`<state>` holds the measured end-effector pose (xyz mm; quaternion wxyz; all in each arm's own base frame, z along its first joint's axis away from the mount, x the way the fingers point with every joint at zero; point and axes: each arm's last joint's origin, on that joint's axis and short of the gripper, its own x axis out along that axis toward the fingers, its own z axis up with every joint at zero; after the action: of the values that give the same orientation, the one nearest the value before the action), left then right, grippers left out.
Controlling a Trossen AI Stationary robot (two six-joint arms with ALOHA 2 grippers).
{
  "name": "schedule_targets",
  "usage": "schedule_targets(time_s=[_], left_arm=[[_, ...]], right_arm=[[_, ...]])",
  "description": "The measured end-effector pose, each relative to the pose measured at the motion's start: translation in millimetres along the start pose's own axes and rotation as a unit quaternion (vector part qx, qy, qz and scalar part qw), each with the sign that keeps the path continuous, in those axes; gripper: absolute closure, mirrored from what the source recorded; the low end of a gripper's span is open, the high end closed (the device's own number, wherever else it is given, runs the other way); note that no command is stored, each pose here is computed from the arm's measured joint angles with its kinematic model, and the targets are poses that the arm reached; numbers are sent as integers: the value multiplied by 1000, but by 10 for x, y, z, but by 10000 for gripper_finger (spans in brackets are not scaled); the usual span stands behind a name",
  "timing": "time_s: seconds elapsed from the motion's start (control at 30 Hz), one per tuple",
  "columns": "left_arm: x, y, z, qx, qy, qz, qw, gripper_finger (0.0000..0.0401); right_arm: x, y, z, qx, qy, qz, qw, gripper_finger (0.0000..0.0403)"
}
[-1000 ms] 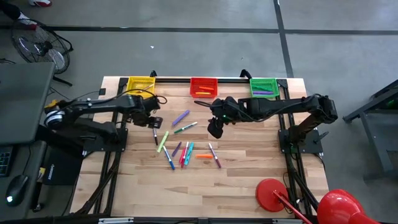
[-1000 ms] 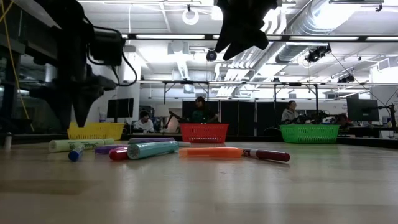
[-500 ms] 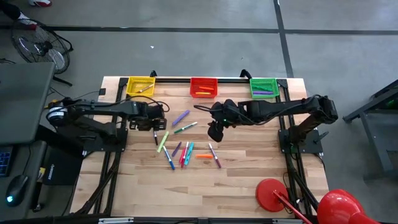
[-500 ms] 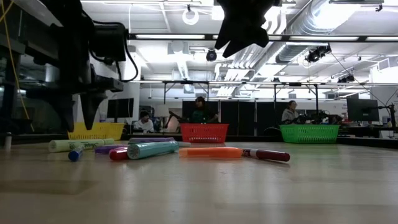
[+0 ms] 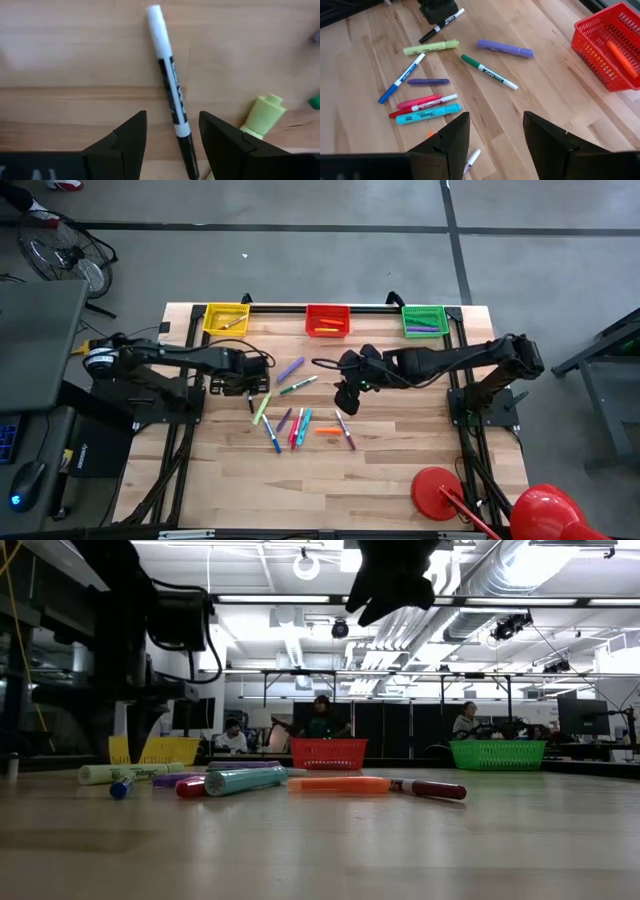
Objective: Pick & Place Markers
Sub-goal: Put the black marker into the yellow bin
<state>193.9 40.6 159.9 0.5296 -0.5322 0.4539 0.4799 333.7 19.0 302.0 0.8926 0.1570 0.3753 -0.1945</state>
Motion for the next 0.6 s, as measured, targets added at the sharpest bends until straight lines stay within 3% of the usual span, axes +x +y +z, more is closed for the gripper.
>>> schedule_targets(time_s=[0.6], left_arm=[[216, -111, -209, 40, 25, 25, 999, 224]], right_arm=[[-18, 45, -27, -6, -8, -12, 1000, 230]])
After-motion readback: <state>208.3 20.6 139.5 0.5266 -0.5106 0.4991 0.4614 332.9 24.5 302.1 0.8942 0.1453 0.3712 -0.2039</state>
